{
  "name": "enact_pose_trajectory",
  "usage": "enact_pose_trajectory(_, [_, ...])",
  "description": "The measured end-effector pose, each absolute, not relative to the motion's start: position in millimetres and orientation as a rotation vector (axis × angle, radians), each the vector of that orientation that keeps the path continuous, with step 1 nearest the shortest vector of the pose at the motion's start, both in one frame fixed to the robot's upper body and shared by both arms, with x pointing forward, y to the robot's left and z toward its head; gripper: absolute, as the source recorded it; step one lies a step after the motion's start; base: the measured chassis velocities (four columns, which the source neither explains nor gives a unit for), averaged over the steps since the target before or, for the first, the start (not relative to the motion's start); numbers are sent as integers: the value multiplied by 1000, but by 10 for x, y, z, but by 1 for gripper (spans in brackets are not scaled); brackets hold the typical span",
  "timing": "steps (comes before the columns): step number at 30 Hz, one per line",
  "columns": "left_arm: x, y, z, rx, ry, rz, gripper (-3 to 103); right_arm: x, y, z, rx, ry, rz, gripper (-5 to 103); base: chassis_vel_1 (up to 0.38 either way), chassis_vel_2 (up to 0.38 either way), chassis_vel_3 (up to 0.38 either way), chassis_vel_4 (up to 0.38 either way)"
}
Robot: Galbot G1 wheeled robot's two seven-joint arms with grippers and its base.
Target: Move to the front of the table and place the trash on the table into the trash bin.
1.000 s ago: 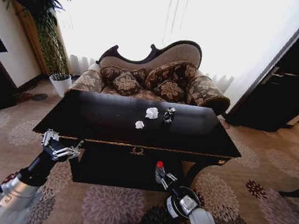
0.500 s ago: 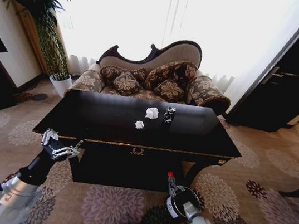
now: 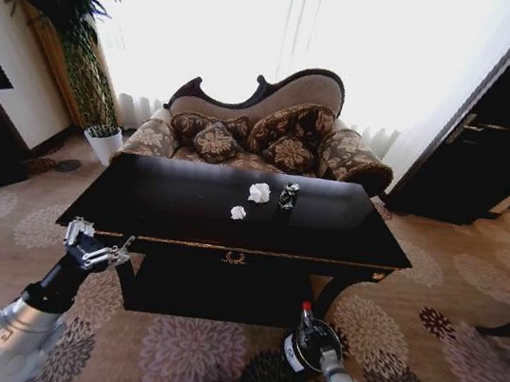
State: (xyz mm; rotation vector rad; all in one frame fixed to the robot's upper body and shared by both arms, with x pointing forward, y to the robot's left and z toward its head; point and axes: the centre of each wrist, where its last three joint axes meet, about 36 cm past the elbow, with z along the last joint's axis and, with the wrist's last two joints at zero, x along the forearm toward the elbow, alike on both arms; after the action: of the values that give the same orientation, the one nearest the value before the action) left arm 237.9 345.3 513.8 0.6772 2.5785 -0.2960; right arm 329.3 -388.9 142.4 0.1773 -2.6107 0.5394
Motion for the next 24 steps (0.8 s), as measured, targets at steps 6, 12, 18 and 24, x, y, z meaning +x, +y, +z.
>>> enact_pose_trajectory(6, [2374, 3472, 5149, 679, 2581, -287, 100, 3330, -3995, 1427, 138, -2600, 532, 22, 0, 0, 0, 0])
enact_pose_trajectory(12, [2372, 3476, 5149, 690, 2586, -275, 100, 3375, -4202, 1448, 42, -2599, 458, 22, 0, 0, 0, 0])
enact_pose_trajectory(18, [2374, 3463, 5137, 697, 2586, -274, 100, 3354, -4302, 1448, 17, -2577, 437, 22, 0, 0, 0, 0])
enact_pose_trajectory(24, [2370, 3459, 5129, 700, 2590, -265, 100, 3316, -4295, 1420, 42, -2548, 451, 21, 0, 0, 0, 0])
